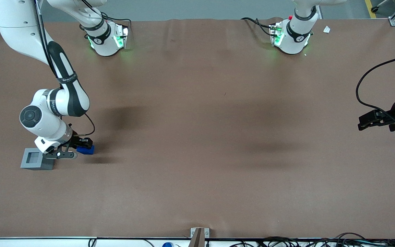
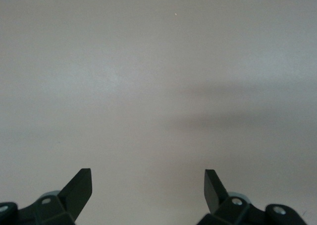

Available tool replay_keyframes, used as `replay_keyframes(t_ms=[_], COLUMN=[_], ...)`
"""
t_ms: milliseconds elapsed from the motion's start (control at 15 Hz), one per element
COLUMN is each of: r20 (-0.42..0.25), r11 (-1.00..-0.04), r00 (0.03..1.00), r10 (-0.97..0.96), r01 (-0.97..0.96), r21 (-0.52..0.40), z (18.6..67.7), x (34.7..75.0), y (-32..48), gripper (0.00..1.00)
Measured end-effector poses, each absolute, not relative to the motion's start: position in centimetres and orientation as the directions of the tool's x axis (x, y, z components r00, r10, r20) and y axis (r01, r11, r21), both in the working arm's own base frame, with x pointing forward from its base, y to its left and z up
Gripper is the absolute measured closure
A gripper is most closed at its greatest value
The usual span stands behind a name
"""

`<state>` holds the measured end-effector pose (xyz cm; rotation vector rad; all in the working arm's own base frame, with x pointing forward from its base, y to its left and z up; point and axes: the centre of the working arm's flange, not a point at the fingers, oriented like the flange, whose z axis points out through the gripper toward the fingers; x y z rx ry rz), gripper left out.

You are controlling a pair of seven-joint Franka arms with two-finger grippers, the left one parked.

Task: Insert blue part into gray base with right arm
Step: 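Lower the right gripper over the blue block and close on it, then lift the blue block and carry it over the gray base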

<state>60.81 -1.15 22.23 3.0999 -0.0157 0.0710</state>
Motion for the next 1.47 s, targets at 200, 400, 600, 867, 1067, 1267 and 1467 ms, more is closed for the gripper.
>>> replay_keyframes(t_ms=[200,400,600,867,1067,1267,1467], r20=[0.049,0.055,0.041,-0.059,-0.08,-0.053,-0.04], r11=[-0.999,-0.999,-0.999,-0.998,-0.997,-0.998,-0.999], r00=[0.999,0.998,0.999,0.997,0.995,0.997,0.999], r10=[-0.01,-0.014,-0.019,-0.041,-0.066,-0.05,-0.026], r01=[-0.012,-0.016,-0.02,-0.039,-0.063,-0.048,-0.024], r21=[0.04,0.042,0.042,0.043,0.041,0.037,0.036], z=[22.2,22.4,23.0,26.3,30.9,33.7,34.5], x=[61.1,61.4,61.9,63.4,65.1,65.5,65.5], y=[-1.1,-1.4,-1.7,-2.7,-4.2,-5.7,-8.4], gripper=[0.49,0.49,0.49,0.49,0.49,0.49,0.49])
